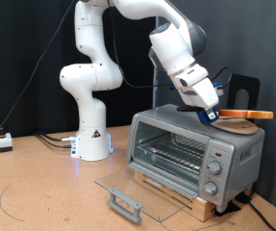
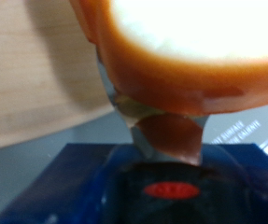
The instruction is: Make a piece of toast with the oven
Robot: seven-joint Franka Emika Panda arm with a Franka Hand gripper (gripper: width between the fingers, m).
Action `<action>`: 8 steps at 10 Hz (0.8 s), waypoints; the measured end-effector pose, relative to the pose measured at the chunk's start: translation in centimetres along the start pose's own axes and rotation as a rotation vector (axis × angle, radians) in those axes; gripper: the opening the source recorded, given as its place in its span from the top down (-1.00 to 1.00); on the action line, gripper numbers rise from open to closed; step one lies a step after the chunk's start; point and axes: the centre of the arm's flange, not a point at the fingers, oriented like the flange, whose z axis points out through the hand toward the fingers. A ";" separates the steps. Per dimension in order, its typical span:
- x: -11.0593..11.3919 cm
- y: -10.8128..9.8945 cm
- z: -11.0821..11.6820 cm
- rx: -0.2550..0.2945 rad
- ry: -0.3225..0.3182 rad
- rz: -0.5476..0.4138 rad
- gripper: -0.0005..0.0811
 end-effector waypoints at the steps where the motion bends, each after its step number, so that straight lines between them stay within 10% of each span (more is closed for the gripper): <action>1: -0.1 0.4 -0.2 0.005 0.005 0.011 -0.02; 8: -1.3 2.4 -2.0 0.106 -0.012 0.013 -0.02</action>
